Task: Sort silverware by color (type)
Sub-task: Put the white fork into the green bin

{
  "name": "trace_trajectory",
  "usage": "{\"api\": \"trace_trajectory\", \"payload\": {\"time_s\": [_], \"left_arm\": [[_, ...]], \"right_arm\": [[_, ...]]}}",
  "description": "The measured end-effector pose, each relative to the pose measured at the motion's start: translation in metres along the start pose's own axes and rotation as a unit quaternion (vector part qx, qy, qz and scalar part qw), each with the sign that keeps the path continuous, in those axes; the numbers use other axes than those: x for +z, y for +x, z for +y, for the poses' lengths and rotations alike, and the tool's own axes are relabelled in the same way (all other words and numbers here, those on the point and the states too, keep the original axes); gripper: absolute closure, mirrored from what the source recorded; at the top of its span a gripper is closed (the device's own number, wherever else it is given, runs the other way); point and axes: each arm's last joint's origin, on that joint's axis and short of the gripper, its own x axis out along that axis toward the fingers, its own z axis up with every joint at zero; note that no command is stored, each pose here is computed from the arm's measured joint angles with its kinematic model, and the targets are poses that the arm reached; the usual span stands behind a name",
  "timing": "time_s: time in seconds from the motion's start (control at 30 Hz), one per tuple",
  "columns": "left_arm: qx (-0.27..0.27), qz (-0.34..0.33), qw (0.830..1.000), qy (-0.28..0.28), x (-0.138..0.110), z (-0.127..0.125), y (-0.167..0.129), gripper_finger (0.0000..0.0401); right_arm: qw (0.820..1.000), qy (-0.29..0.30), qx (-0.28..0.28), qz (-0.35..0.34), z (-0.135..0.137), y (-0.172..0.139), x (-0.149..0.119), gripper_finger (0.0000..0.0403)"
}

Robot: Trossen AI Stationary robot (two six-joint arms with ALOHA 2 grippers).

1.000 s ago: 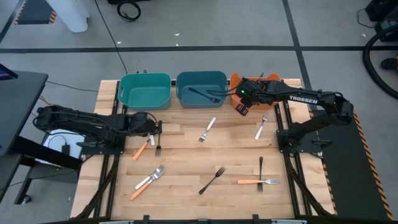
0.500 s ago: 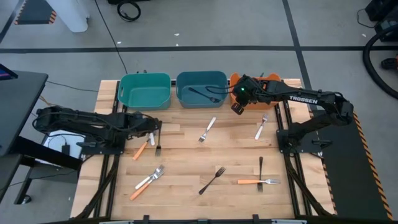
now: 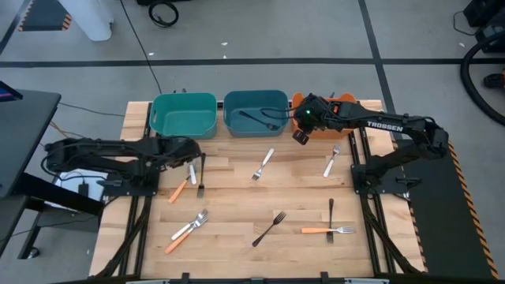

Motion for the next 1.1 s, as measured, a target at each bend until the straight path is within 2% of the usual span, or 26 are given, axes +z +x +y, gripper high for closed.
{"api": "trace_trajectory", "payload": {"time_s": [0.17, 0.37, 0.77, 0.87, 1.03, 1.1], "left_arm": [[0.033, 0.018, 0.999, 0.019, 0.000, -0.002, 0.013, 0.0284], [0.022, 0.027, 0.999, 0.021, -0.004, -0.012, 0.026, 0.0284], [0.079, 0.032, 0.996, 0.035, -0.009, -0.010, 0.043, 0.0286], [0.085, 0.033, 0.995, 0.036, -0.009, -0.009, 0.044, 0.0305], [0.093, 0.033, 0.995, 0.036, -0.009, -0.007, 0.044, 0.0371], [0.093, 0.032, 0.995, 0.031, -0.009, -0.007, 0.044, 0.0386]], "right_arm": [[1.000, 0.002, 0.000, -0.007, 0.000, 0.000, 0.001, 0.0300], [1.000, 0.002, 0.000, -0.007, 0.000, 0.000, 0.001, 0.0300], [1.000, -0.010, -0.003, -0.007, 0.000, 0.000, 0.001, 0.0300], [1.000, -0.010, -0.003, -0.007, 0.000, 0.000, 0.001, 0.0300], [1.000, -0.011, -0.003, -0.007, 0.000, 0.000, 0.001, 0.0300], [1.000, -0.011, -0.004, -0.007, 0.000, 0.000, 0.001, 0.0300]]}}
